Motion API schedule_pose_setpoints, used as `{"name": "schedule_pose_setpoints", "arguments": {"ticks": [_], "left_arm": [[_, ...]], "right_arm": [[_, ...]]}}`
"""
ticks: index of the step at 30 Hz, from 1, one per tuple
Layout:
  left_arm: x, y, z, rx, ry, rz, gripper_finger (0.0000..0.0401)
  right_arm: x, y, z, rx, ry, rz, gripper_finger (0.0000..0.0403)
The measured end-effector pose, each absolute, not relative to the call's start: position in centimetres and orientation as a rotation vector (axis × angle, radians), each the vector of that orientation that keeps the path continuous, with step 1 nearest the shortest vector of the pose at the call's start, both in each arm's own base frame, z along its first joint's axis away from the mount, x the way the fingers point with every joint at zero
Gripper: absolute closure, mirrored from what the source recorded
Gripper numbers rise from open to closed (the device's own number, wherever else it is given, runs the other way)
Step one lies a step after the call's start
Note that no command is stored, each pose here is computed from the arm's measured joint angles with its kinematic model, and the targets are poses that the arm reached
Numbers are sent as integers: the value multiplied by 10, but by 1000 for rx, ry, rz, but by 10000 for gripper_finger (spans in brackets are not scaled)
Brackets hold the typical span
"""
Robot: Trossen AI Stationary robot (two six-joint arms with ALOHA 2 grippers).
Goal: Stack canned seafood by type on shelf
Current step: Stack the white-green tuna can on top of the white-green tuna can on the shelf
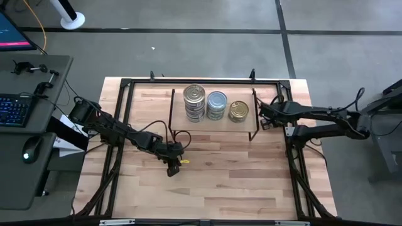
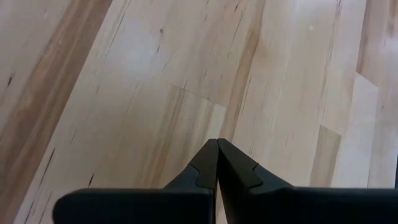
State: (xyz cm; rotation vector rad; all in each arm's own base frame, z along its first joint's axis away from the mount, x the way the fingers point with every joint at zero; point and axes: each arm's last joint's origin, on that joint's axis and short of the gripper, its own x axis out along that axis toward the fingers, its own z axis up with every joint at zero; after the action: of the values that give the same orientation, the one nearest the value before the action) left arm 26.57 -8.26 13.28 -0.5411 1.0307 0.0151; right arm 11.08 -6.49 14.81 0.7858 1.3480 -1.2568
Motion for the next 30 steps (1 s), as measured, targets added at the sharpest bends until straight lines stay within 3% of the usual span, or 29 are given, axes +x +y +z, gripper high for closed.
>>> {"name": "schedule_pose_setpoints", "arguments": {"ticks": [14,30], "left_arm": [[265,-82,132,-527,1039,8,401],[263,-83,131,-518,1069,-16,401]], "right_arm": [[117,-42,147,635,1440,-1098,403],[150,-46,152,767,1182,-958,403]]}}
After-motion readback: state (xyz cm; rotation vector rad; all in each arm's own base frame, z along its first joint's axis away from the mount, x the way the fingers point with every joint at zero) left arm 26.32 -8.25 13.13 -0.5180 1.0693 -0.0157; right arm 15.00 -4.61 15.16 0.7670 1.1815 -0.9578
